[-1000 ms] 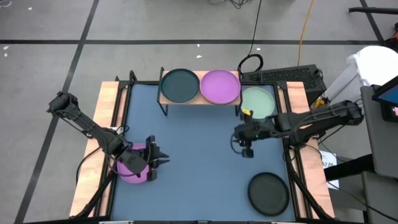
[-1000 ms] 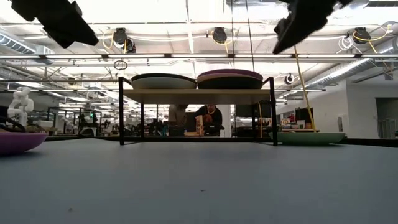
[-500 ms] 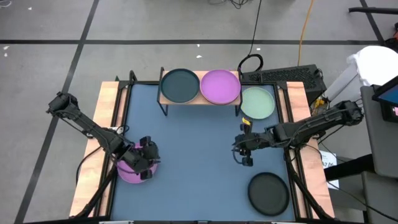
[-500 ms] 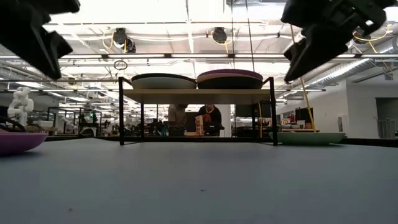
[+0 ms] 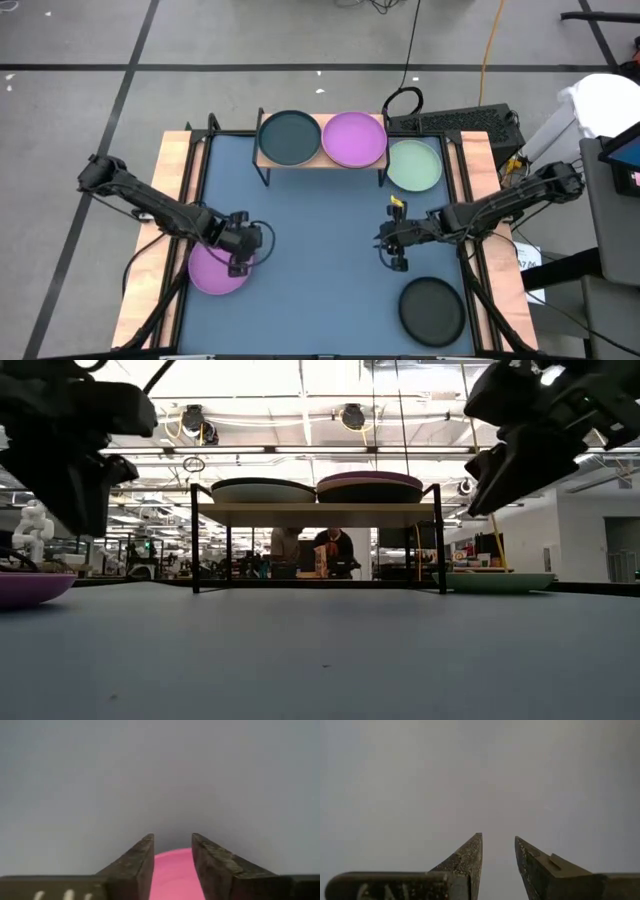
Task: Place and stack plates onto a shelf
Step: Stack the purple plate on top of the dark green plate on the shelf
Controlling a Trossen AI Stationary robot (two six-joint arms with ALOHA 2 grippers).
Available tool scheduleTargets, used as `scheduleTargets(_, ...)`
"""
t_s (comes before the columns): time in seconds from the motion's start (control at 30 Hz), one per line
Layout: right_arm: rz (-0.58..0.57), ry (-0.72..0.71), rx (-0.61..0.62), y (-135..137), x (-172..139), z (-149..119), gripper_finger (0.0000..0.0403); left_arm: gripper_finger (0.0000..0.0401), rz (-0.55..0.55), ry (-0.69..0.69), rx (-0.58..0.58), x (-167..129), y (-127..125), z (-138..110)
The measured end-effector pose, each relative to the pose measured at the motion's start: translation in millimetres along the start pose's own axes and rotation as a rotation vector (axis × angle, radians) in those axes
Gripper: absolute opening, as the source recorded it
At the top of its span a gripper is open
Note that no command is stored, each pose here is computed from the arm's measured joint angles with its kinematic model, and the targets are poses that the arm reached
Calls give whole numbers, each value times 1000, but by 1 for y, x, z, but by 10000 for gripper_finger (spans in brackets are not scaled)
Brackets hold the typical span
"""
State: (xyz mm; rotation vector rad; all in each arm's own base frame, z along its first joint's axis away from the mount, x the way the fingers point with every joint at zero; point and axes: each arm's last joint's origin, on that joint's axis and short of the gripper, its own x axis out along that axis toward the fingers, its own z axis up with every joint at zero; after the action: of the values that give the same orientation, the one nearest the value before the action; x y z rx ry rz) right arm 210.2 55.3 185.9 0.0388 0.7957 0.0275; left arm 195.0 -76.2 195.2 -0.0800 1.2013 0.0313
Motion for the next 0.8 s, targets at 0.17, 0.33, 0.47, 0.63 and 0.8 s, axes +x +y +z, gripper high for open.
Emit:
scheduleTargets(0.17, 15, -4, -14, 4, 0, -1, 100, 194, -41, 53, 66, 2, 1, -2)
scheduleTargets(0.33, 22, -7, -21, 6, -1, -1, 100, 211, -51, 115, 147, 2, 2, -7)
scheduleTargets(0.47, 25, -20, -28, 7, -1, 0, 100, 212, -38, 142, 200, 6, 2, -8)
scheduleTargets(0.63, 28, -33, -42, 7, -1, 1, 100, 212, 1, 212, 282, 19, 2, -9)
scheduleTargets(0.8, 29, -37, -45, 7, -1, 2, 100, 211, 38, 241, 346, 33, 0, -7)
